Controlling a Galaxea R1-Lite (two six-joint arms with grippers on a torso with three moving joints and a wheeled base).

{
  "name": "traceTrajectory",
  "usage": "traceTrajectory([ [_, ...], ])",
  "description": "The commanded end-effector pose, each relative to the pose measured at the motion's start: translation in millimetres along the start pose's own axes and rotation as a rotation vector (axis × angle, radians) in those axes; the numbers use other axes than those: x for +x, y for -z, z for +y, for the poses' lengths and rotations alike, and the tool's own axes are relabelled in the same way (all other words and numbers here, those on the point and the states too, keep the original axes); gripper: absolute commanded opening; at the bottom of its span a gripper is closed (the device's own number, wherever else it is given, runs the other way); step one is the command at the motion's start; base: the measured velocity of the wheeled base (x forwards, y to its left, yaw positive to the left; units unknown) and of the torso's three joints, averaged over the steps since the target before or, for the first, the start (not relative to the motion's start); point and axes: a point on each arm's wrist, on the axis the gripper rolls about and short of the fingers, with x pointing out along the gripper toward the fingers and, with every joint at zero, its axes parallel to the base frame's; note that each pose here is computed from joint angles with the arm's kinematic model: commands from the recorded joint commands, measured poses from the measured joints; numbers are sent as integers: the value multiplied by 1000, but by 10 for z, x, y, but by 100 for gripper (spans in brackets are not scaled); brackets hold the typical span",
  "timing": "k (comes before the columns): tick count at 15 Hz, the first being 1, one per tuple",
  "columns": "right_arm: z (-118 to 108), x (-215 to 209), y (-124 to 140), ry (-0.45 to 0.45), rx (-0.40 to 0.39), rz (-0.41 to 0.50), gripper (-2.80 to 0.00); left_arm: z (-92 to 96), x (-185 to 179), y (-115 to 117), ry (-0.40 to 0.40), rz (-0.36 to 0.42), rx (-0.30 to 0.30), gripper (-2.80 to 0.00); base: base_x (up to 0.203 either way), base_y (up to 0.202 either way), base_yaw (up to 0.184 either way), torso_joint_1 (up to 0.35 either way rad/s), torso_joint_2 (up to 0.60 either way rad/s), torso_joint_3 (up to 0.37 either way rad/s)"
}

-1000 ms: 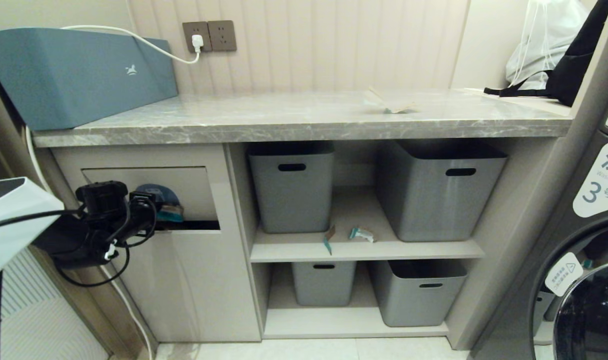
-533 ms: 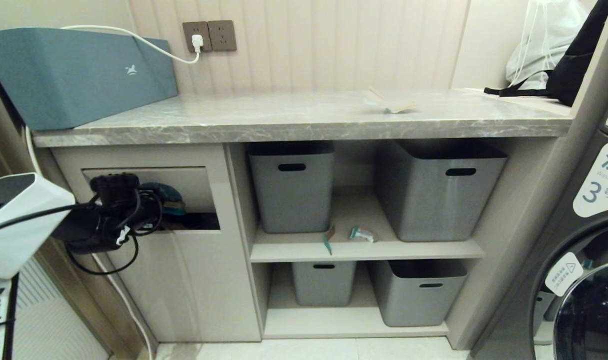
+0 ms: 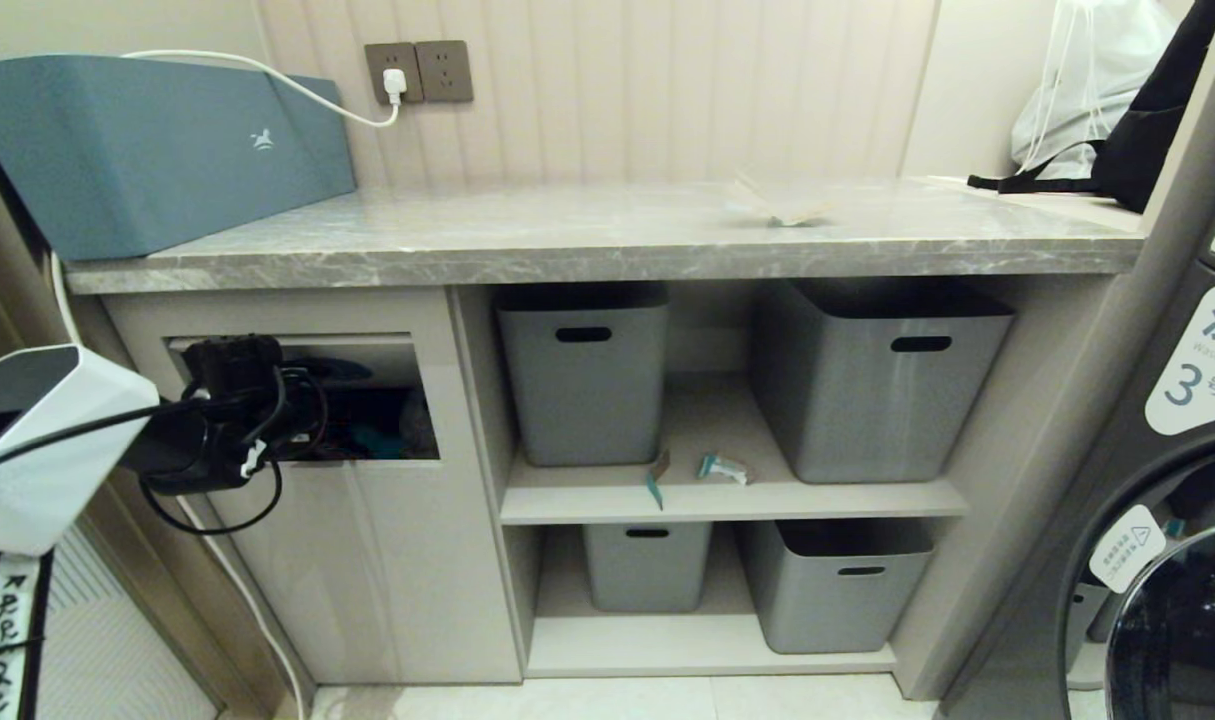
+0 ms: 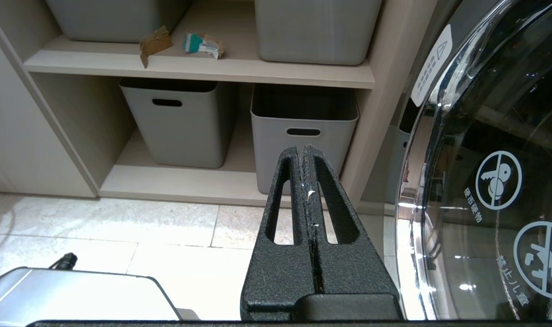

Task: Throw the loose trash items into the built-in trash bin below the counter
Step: Put the garbage in the trash can

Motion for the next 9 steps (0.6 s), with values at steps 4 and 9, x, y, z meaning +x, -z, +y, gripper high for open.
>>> traceTrajectory([
  [4, 0, 0, 1, 0, -1, 1, -280, 25, 6, 1, -2, -2, -8, 0, 0, 0, 0, 0, 0, 0],
  [9, 0, 0, 1, -2, -4, 0, -280, 70, -531, -3, -79, -20, -41, 0, 0, 0, 0, 0, 0, 0],
])
